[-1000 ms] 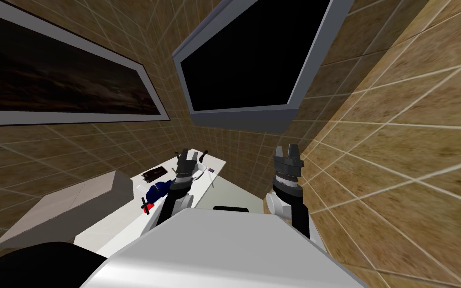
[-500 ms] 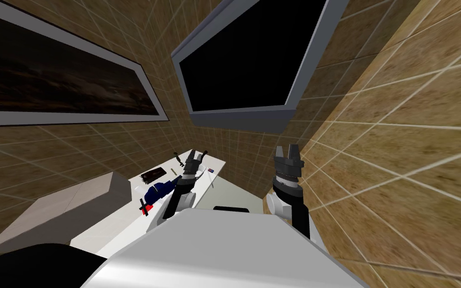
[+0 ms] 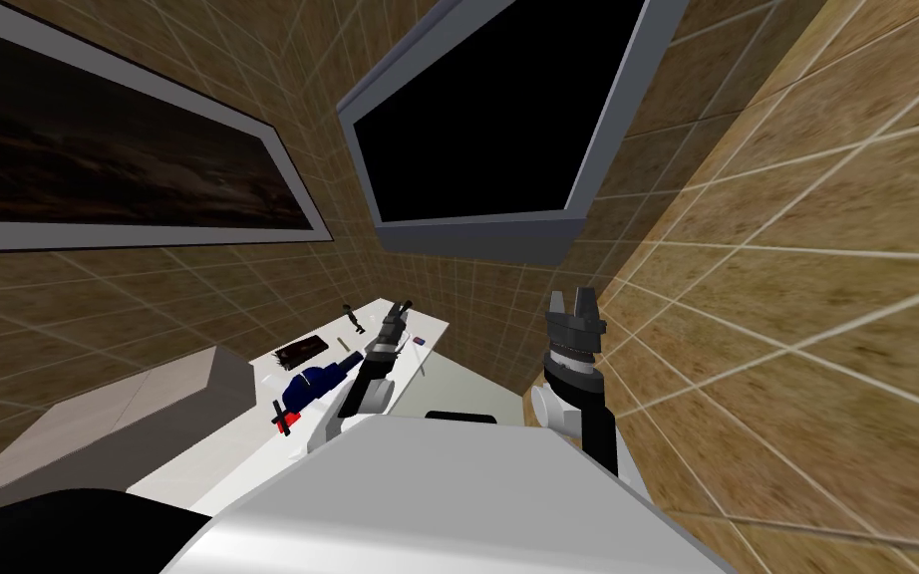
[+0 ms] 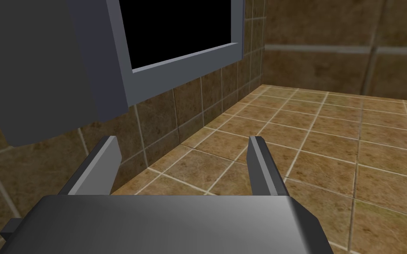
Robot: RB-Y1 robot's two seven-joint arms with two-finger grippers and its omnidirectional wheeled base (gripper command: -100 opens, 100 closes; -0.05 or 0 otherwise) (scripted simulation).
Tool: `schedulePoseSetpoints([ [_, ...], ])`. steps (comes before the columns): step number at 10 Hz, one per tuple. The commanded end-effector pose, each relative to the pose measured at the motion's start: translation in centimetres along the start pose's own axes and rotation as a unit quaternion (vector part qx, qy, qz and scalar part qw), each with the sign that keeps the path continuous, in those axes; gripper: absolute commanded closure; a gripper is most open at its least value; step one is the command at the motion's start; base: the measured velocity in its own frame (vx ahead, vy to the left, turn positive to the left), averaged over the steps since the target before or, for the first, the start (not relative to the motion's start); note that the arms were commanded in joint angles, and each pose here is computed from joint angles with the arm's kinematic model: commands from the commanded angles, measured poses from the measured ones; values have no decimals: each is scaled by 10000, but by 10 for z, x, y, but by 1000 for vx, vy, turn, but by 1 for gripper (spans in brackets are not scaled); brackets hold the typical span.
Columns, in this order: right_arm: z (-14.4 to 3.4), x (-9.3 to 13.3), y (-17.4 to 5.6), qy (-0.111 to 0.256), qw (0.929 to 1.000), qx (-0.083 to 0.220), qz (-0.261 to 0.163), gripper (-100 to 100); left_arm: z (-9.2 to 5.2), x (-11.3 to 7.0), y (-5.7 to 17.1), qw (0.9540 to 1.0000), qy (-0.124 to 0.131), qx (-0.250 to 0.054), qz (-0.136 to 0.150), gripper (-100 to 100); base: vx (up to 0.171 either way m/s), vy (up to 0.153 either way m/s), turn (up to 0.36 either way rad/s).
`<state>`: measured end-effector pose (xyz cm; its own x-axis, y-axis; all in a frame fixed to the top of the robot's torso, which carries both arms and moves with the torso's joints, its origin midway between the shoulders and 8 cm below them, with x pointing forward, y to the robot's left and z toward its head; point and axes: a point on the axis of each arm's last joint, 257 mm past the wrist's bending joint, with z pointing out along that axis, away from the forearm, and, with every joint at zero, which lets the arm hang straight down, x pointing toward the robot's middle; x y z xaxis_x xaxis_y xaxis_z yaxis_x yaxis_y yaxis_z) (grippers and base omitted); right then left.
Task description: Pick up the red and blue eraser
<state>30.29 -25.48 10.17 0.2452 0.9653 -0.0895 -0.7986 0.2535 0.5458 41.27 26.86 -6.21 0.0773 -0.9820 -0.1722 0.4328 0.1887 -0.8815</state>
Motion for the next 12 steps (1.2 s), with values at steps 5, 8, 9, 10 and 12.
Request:
schedulePoseSetpoints([
  [5, 0, 0, 0, 0, 10000, 0, 0, 0, 10, 6, 73, 9950, 198, -939, 276, -100, 14, -5, -25],
  [8, 0, 0, 0, 0, 10000, 0, 0, 0, 10, 7, 103, 9896, 269, -1359, 380, -100, 21, -9, -19],
  [9, 0, 0, 0, 0, 10000, 0, 0, 0, 12, 7, 123, 9854, 332, -1600, 483, -100, 23, -14, -35],
  [10, 0, 0, 0, 0, 10000, 0, 0, 0, 9, 7, 130, 9833, 338, -1718, 485, -100, 23, -12, -17],
  [12, 0, 0, 0, 0, 10000, 0, 0, 0, 6, 7, 157, 9753, 409, -2091, 591, -100, 29, -16, -20],
])
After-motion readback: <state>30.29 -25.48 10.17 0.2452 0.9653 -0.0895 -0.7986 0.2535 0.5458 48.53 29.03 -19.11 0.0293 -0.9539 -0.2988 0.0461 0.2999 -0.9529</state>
